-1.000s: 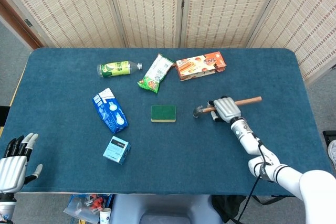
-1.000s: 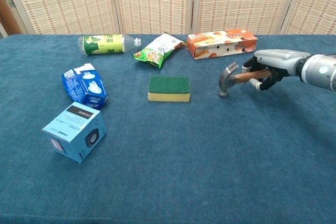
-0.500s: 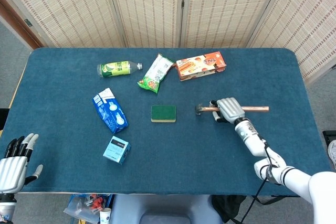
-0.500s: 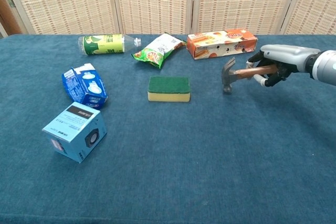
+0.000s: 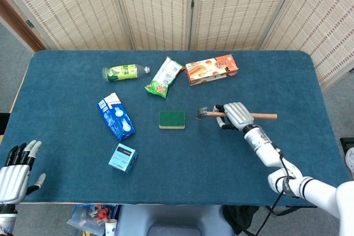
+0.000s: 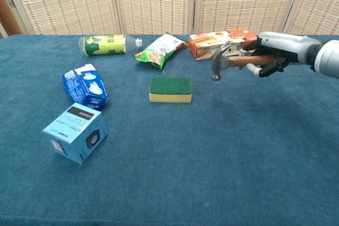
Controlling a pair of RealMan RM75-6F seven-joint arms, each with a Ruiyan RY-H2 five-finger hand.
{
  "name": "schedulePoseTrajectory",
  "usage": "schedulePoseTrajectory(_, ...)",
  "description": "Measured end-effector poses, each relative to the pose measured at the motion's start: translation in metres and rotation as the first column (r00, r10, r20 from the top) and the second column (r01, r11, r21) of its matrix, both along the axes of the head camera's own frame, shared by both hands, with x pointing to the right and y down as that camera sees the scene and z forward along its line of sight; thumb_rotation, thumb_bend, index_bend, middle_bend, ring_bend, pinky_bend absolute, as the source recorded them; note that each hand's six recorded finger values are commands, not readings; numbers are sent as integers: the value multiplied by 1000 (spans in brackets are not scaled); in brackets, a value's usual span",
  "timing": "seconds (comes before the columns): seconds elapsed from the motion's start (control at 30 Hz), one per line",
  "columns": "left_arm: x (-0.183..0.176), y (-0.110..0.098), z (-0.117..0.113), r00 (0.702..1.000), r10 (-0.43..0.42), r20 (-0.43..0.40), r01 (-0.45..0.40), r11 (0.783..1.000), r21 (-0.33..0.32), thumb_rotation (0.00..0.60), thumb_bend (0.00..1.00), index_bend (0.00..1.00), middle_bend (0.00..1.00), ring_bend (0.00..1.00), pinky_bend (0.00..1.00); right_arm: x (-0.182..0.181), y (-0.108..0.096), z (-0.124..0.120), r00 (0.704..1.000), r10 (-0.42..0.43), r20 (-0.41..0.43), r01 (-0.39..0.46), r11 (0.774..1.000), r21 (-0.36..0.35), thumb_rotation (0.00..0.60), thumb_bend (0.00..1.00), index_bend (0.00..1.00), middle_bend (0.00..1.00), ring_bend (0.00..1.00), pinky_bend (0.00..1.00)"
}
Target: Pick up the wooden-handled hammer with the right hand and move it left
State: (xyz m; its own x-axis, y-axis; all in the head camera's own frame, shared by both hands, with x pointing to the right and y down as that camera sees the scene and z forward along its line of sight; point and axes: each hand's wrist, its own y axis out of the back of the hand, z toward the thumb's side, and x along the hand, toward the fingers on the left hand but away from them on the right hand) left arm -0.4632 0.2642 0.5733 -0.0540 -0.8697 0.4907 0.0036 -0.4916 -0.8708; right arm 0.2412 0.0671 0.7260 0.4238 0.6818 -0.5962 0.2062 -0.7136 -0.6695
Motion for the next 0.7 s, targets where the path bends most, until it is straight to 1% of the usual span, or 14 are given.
schedulePoseTrajectory(0.17, 2, 0, 0, 1000, 5, -3, -5, 1000, 1, 600, 306, 2, 0, 0, 0, -22, -3, -5, 997, 19, 75, -18, 1000, -17, 600, 764, 690, 806, 725, 820)
schedulePoseTrajectory(0.33, 0, 1, -1, 1000, 3, -2, -3, 1000, 1, 600, 304, 2, 0, 0, 0, -43, -6, -6, 995, 8, 104, -7, 1000, -12, 600, 770, 696, 813, 736, 824)
schedulePoseTrajectory(0.53, -5, 4, 0, 1000, -11, 3, 11, 1000, -4, 600, 305, 2, 0, 0, 0, -62, -9, 1, 995, 0, 98, 1, 1000, -12, 600, 775, 698, 815, 739, 825)
schedulePoseTrajectory(0.7, -9, 7, 2, 1000, -22, 4, 22, 1000, -13, 600, 306, 2, 0, 0, 0, -72, -9, 13, 997, -3, 75, 5, 1000, -22, 600, 778, 703, 819, 741, 826)
